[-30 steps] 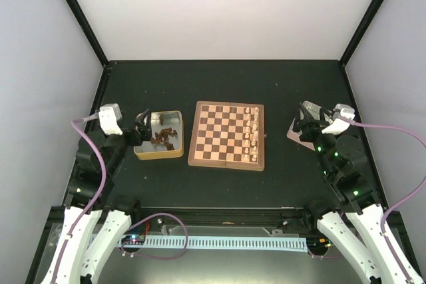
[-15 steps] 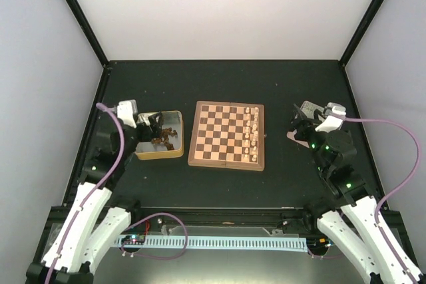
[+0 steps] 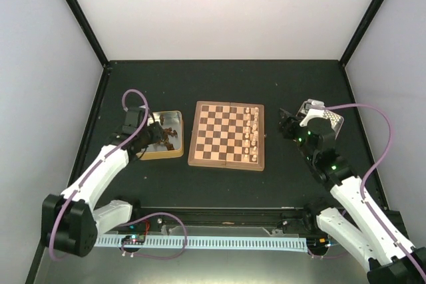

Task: Set up the chess pieces on the board
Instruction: Pick up the chess piece from the storage box.

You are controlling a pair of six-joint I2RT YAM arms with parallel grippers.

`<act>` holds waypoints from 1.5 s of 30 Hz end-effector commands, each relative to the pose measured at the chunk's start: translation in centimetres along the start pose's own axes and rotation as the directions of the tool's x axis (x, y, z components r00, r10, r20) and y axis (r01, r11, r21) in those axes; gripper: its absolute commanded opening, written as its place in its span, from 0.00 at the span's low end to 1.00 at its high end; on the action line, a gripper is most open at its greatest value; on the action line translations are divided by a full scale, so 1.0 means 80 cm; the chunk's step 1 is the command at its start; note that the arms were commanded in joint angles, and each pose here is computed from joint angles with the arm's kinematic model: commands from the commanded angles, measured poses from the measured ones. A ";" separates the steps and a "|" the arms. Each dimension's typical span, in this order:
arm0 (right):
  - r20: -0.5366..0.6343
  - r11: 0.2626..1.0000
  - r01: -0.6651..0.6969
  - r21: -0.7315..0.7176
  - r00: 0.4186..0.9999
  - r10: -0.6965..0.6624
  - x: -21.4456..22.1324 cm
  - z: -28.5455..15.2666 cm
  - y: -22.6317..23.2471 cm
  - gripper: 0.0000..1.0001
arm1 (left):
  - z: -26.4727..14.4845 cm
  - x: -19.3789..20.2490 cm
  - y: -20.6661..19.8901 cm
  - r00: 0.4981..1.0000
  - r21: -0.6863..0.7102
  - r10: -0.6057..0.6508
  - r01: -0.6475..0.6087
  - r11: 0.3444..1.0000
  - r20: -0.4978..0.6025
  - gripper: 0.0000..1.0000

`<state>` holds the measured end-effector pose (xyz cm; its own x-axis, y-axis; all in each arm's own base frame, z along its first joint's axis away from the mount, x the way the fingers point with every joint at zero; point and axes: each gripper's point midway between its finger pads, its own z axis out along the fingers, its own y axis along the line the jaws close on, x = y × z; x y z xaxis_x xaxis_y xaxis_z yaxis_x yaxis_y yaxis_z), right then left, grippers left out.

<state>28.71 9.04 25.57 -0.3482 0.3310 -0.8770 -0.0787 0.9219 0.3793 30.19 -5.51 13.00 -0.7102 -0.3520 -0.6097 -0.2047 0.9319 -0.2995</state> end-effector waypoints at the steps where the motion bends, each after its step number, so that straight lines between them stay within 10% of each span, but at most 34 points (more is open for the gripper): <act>1: -0.031 0.999 -0.002 -0.032 1.000 0.001 0.008 0.008 0.009 0.74 | 0.015 -0.002 -0.001 0.998 -0.029 -0.021 0.019 0.999 -0.056 0.48; 26: -0.059 0.999 -0.013 -0.040 0.998 0.010 0.015 0.011 0.011 0.54 | 0.107 0.025 -0.004 0.974 -0.035 -0.008 0.000 0.999 -0.226 0.20; 37: -0.042 0.999 -0.019 -0.049 0.999 0.017 0.008 0.008 0.014 0.52 | 0.047 -0.025 -0.032 0.995 0.048 0.028 -0.023 0.999 -0.098 0.10; 45: -0.051 0.997 -0.033 -0.067 0.998 0.029 0.011 0.009 0.017 0.52 | 0.003 -0.029 -0.109 0.989 0.353 0.088 -0.042 0.935 -0.116 0.10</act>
<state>28.96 10.38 24.27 -0.4125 0.3251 -0.8509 -0.1102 0.9095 0.4009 34.01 -9.30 13.78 -0.7811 -0.3129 -0.5404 -0.0843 0.9103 -0.4053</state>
